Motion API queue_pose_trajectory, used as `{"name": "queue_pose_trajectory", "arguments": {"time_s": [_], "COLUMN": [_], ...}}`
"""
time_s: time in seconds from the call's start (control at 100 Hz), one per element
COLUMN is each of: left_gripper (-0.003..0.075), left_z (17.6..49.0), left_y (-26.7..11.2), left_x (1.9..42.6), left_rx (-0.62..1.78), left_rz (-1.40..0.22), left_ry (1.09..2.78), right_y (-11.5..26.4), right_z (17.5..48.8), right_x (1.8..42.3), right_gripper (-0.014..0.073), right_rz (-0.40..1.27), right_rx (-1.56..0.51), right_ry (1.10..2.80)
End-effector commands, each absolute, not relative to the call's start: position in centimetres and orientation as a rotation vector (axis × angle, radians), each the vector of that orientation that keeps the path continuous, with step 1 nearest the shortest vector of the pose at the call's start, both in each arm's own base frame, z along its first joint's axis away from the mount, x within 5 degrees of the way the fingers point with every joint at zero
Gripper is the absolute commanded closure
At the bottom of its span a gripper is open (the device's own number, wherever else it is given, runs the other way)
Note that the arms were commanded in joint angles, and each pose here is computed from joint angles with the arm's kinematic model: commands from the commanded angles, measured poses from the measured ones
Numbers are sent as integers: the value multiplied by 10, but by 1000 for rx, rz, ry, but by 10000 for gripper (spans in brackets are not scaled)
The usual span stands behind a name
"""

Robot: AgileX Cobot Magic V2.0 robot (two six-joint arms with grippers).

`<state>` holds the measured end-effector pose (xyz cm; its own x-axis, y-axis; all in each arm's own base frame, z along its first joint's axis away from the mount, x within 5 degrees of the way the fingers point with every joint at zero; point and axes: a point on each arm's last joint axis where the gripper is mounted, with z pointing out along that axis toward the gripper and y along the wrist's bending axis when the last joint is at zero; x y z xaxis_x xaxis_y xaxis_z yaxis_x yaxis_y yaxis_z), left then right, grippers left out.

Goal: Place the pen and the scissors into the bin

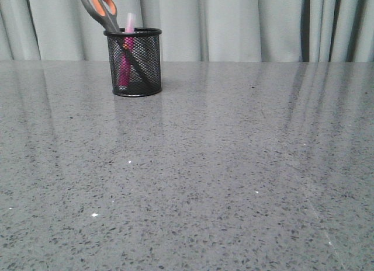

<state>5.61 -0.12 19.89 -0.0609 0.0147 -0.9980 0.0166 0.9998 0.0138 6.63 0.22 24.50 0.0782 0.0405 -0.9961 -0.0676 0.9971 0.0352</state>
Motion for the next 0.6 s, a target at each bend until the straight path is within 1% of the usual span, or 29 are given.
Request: {"name": "queue_pose_trajectory", "arguments": {"time_s": [0.0, 0.1, 0.11, 0.12, 0.13, 0.14, 0.15, 0.17, 0.18, 0.19, 0.2, 0.21, 0.22, 0.23, 0.29, 0.39, 0.44, 0.59], "left_gripper": [742, 742, 742, 742, 742, 742, 742, 742, 742, 742, 742, 742, 742, 742, 742, 741, 741, 742], "left_z": [200, 200, 200, 200, 200, 200, 200, 200, 200, 200, 200, 200, 200, 200, 200, 200, 200, 200], "left_y": [-1, -1, -1, -1, -1, -1, -1, -1, -1, -1, -1, -1, -1, -1, -1, -1, -1, -1], "left_x": [55, 55, 55, 55, 55, 55, 55, 55, 55, 55, 55, 55, 55, 55, 55, 55, 55, 55], "left_rx": [8, 8, 8, 8, 8, 8, 8, 8, 8, 8, 8, 8, 8, 8, 8, 8, 8, 8], "left_rz": [-20, -20, -20, -20, -20, -20, -20, -20, -20, -20, -20, -20, -20, -20, -20, -20, -20, -20], "left_ry": [1551, 1551, 1551, 1551, 1551, 1551, 1551, 1551, 1551, 1551, 1551, 1551, 1551, 1551, 1551, 1551, 1551, 1551], "right_y": [-2, -1, -1, 0, 0, 1, 1, 2, 3, 3, 4, 5, 5, 6, 7, 7, 6, 5], "right_z": [254, 256, 256, 257, 257, 257, 258, 258, 258, 259, 258, 258, 258, 258, 255, 241, 233, 211], "right_x": [66, 66, 66, 66, 66, 66, 66, 65, 66, 65, 65, 66, 66, 66, 66, 67, 66, 59], "right_gripper": [671, 671, 671, 671, 671, 671, 671, 671, 671, 671, 671, 671, 671, 671, 671, 671, 671, 671], "right_rz": [37, 31, 56, 33, 61, 35, 62, 31, 59, 31, 56, 34, 57, 39, 54, 25, -4, 4], "right_rx": [9, -15, 1, -26, -7, -40, -21, -64, -47, -83, -67, -99, -83, -109, -116, -124, -137, -113], "right_ry": [1458, 1439, 1437, 1430, 1428, 1422, 1419, 1408, 1409, 1403, 1404, 1403, 1404, 1405, 1438, 1512, 1511, 1490]}}
